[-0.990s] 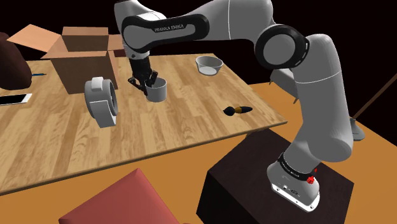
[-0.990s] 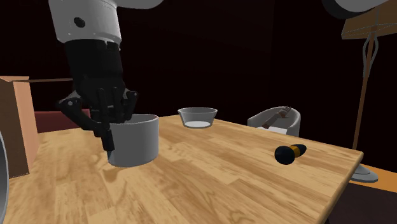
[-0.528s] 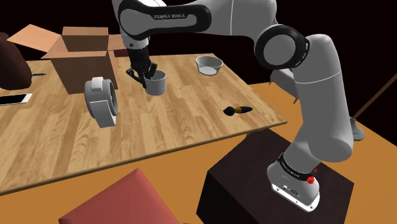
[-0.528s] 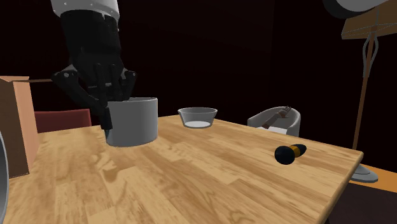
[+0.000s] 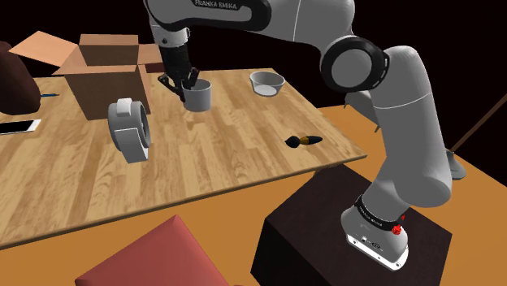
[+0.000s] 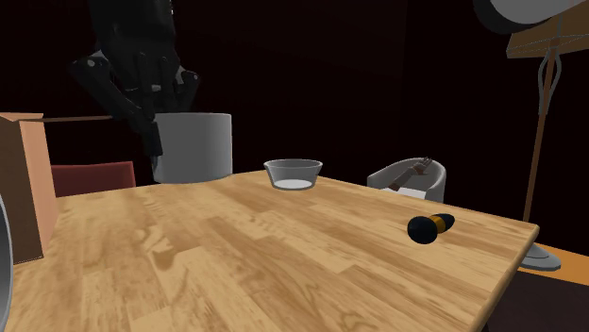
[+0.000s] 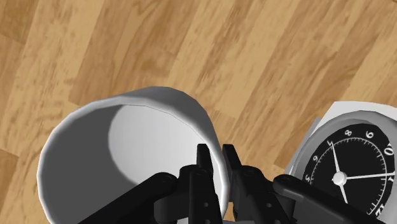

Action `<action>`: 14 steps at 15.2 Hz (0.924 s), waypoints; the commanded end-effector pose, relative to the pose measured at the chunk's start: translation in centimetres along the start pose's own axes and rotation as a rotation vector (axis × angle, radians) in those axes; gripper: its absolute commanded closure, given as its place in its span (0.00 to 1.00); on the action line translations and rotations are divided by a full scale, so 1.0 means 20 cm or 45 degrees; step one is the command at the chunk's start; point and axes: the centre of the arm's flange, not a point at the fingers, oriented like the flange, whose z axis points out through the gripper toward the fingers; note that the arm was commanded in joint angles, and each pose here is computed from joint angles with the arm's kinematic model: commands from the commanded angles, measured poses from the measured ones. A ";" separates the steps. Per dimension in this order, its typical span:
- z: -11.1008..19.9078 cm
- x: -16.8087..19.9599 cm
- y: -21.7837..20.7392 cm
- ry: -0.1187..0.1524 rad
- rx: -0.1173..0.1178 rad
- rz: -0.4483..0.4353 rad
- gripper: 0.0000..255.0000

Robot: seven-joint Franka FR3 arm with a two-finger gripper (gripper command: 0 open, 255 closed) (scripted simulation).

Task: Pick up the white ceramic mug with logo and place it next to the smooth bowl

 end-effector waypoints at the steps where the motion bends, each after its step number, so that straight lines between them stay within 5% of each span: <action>1: -0.02 -0.02 0.07 0.000 0.000 0.000 1.00; 14: 0.04 -0.12 0.92 0.000 0.000 0.000 1.00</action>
